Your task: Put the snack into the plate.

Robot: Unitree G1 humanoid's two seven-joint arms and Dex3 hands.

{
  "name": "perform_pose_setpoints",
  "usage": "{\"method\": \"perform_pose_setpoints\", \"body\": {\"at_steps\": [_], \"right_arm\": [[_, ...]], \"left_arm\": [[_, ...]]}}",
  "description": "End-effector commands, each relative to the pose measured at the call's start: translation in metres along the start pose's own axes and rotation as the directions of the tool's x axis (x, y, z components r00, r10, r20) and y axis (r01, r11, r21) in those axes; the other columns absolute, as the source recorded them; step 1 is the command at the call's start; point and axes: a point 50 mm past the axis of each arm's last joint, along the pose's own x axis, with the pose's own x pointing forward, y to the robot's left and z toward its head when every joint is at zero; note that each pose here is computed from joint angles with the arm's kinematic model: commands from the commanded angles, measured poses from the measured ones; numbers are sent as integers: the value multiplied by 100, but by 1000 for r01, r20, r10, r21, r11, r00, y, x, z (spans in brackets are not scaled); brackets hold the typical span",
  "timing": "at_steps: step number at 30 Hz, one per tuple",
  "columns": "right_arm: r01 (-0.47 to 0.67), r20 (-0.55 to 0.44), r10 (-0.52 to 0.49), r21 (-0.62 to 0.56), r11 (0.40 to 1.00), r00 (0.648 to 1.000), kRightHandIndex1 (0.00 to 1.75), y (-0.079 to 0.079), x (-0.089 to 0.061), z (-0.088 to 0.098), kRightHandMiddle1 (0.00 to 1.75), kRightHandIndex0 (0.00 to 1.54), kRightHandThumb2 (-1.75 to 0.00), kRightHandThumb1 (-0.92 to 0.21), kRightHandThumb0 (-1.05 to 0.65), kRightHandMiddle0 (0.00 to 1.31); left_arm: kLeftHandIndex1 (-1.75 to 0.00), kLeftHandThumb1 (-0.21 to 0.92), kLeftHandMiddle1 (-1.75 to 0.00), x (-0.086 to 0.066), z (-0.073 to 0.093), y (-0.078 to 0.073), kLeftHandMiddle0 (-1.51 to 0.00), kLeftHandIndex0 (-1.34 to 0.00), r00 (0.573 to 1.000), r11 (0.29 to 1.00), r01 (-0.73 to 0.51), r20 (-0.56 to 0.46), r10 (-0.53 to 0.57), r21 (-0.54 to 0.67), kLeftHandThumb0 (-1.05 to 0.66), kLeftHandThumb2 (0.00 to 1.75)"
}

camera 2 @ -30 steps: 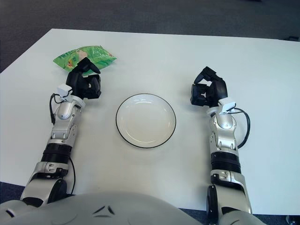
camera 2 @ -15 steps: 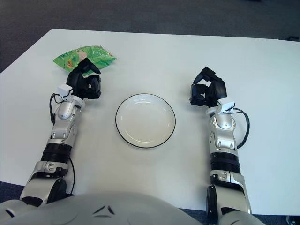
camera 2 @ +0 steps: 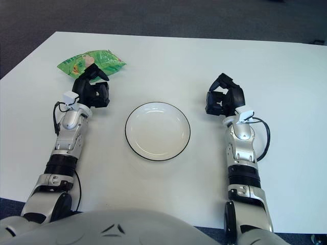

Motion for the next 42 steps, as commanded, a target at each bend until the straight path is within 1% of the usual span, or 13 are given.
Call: {"method": "perform_pose_setpoints", "body": {"at_steps": [1,6,12,15,19,26,28,30,31,33,37,39,42], "right_arm": [[7,-86,-4,31,999,996,175,10,-14,-22,175,128,-136,-28,-50,64],[-6,-93,7,18,1000,996,175,12,-11,-24,175,126,-134,-30,-49,63],[-14,-96,14,6,1000,995,175,13,-10,-25,175,124,-133,-31,-49,62],[-15,-92,16,4,1000,996,175,13,-9,-26,175,124,-133,-31,-49,62],[-21,-89,22,9,1000,996,175,13,-7,-26,175,126,-132,-31,-48,62],[-44,-95,45,10,999,994,175,11,-5,-29,175,131,-136,-28,-50,65],[-44,-96,44,0,999,994,175,11,-5,-30,175,132,-137,-27,-50,65],[-43,-96,42,-8,999,995,175,10,-6,-30,175,132,-138,-26,-50,66],[-42,-96,40,-10,999,995,175,10,-6,-30,175,132,-139,-26,-50,66],[-40,-96,38,-13,999,995,175,9,-7,-30,175,131,-139,-26,-51,66],[-33,-97,33,-4,999,995,175,10,-8,-30,175,129,-138,-27,-50,66],[-30,-99,31,3,1000,995,175,10,-9,-31,175,129,-137,-27,-50,65],[-29,-108,30,15,999,994,175,10,-8,-33,175,129,-137,-28,-50,65]], "left_arm": [[-175,28,-175,-11,-11,3,-132,-64,1000,999,-5,3,5,41,-49,136],[-175,28,-175,-7,-9,5,-131,-64,999,996,-3,48,-1,88,-49,136],[-175,28,-175,-5,-3,10,-129,-64,997,995,-14,79,6,102,-49,136],[-175,29,-175,-2,9,16,-128,-64,988,986,-68,144,46,153,-49,135],[-175,29,-175,6,26,22,-128,-64,970,967,-121,232,68,223,-49,135],[-175,31,-175,12,39,26,-127,-62,951,923,-156,307,44,352,-48,133],[-175,31,-175,17,53,20,-126,-62,938,897,-169,347,19,408,-48,132],[-175,31,-175,19,63,15,-125,-62,930,867,-184,369,0,463,-48,133],[-175,31,-175,19,65,15,-126,-62,929,854,-188,370,-5,484,-48,133],[-175,30,-175,18,66,15,-126,-63,931,828,-194,365,-14,526,-49,133],[-175,30,-175,22,66,19,-127,-63,935,742,-195,349,-57,642,-49,134],[-175,31,-175,29,68,22,-128,-62,928,689,-217,365,-74,692,-48,132],[-175,36,-175,41,68,24,-130,-58,895,582,-298,433,-104,757,-47,127]]}}
